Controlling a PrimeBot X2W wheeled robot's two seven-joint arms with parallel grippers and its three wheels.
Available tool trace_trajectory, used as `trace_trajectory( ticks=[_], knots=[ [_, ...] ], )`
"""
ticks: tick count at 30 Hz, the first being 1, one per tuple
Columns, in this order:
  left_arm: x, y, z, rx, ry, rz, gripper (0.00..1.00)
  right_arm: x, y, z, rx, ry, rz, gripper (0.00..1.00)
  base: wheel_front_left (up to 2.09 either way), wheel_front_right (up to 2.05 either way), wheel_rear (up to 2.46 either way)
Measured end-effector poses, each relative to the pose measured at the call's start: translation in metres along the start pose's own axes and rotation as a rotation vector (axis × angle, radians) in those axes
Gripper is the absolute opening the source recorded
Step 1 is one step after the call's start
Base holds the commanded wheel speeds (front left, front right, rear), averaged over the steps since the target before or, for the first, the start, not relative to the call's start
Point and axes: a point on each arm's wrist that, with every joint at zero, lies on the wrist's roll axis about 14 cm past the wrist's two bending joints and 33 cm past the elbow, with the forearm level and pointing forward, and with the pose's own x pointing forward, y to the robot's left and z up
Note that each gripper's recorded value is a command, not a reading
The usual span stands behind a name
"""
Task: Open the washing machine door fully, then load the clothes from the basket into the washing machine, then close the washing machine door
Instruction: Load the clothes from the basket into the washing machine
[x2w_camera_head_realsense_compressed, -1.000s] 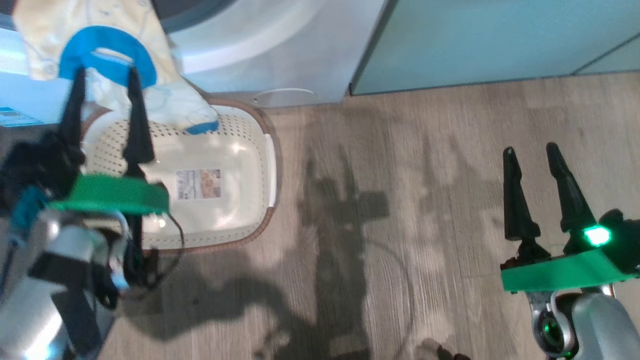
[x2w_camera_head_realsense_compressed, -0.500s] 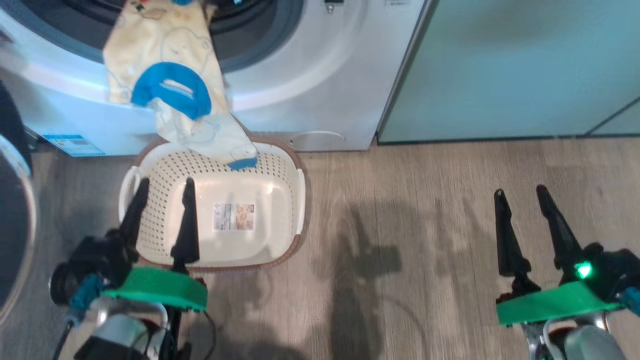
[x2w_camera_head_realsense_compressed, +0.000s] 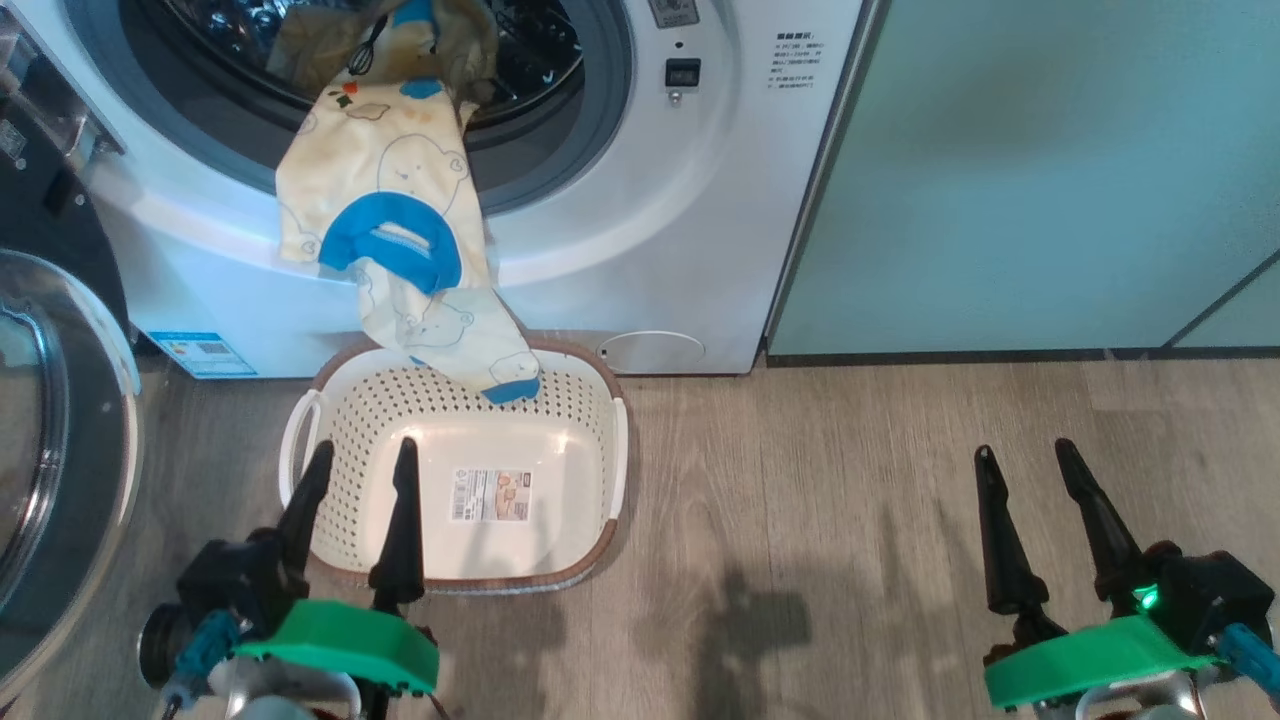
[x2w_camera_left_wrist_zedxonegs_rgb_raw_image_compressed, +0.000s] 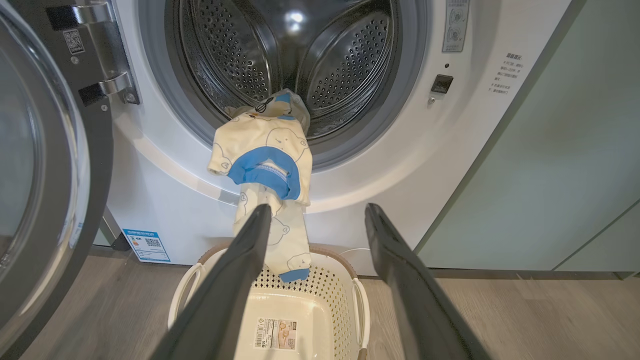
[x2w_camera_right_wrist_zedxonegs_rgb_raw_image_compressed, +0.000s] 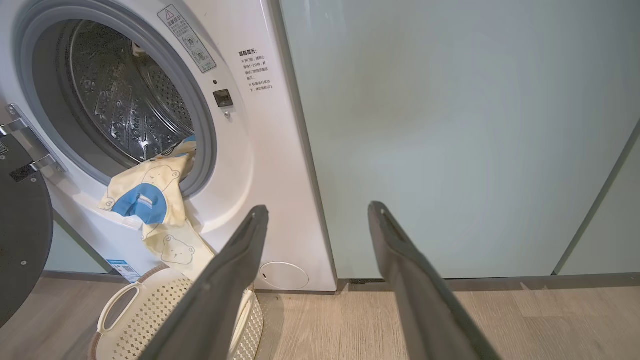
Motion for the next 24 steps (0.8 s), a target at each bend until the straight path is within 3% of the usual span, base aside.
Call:
trace_trajectory(
  ticks=[24],
  knots=[
    [-0.001, 0.005, -0.028, -0.002, 0.08, 0.019, 1.0, 0.005, 0.003, -0.012, -0.002, 0.037, 0.012, 1.0, 0.0, 0.0, 0.0]
  ],
)
